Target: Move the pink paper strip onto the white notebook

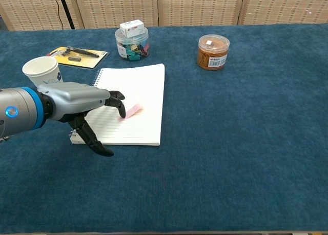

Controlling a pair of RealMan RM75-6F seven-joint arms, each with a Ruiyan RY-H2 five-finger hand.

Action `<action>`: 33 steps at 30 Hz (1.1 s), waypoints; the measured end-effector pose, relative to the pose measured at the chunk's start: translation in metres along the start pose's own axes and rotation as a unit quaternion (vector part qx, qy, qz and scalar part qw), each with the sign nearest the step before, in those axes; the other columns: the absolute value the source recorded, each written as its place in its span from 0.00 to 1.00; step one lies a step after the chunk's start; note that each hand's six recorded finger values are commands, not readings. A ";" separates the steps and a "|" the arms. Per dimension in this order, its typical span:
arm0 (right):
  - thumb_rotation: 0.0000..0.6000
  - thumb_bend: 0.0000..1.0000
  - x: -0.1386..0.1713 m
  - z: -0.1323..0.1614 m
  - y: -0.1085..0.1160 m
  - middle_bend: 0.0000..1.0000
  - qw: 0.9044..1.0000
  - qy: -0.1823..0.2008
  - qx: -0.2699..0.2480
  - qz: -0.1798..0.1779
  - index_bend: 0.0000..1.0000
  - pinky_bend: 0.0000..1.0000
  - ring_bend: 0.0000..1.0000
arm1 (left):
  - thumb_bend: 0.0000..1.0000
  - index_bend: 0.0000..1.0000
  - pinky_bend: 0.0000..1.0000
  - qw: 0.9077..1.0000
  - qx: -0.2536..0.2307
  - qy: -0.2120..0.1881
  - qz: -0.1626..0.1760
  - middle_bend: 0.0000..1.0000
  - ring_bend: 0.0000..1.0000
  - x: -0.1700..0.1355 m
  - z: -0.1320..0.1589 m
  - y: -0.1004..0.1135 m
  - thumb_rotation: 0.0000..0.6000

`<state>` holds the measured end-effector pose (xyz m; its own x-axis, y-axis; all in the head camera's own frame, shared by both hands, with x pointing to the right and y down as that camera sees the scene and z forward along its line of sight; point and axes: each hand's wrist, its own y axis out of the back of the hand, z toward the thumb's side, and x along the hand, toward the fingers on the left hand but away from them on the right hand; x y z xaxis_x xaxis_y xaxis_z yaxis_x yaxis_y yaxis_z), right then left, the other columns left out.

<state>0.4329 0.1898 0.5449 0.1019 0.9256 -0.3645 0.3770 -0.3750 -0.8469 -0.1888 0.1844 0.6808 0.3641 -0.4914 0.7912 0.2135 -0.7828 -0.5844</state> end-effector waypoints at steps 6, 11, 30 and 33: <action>1.00 0.00 0.000 0.001 0.001 0.00 1.000 0.001 -0.001 -0.001 0.03 0.00 0.00 | 0.00 0.24 0.00 1.000 0.001 0.007 0.004 0.00 0.00 0.004 -0.002 0.002 0.60; 1.00 0.00 0.001 0.002 0.001 0.00 1.000 0.003 -0.003 -0.001 0.03 0.00 0.00 | 0.00 0.24 0.00 1.000 -0.002 0.007 0.005 0.00 0.00 0.005 -0.003 0.003 0.60; 1.00 0.00 0.001 0.003 0.001 0.00 1.000 0.005 -0.005 0.000 0.03 0.00 0.00 | 0.00 0.24 0.00 1.000 0.004 0.009 0.018 0.00 0.00 -0.004 -0.003 0.011 0.59; 1.00 0.00 0.002 0.003 0.001 0.00 1.000 0.006 -0.006 0.000 0.03 0.00 0.00 | 0.00 0.24 0.00 1.000 0.004 0.011 0.015 0.00 0.00 -0.004 -0.005 0.010 0.59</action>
<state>0.4305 0.1907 0.5419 0.1126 0.9258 -0.3608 0.3870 -0.3753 -0.8422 -0.1923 0.1765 0.6729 0.3512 -0.5230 0.7766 0.2095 -0.7646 -0.6095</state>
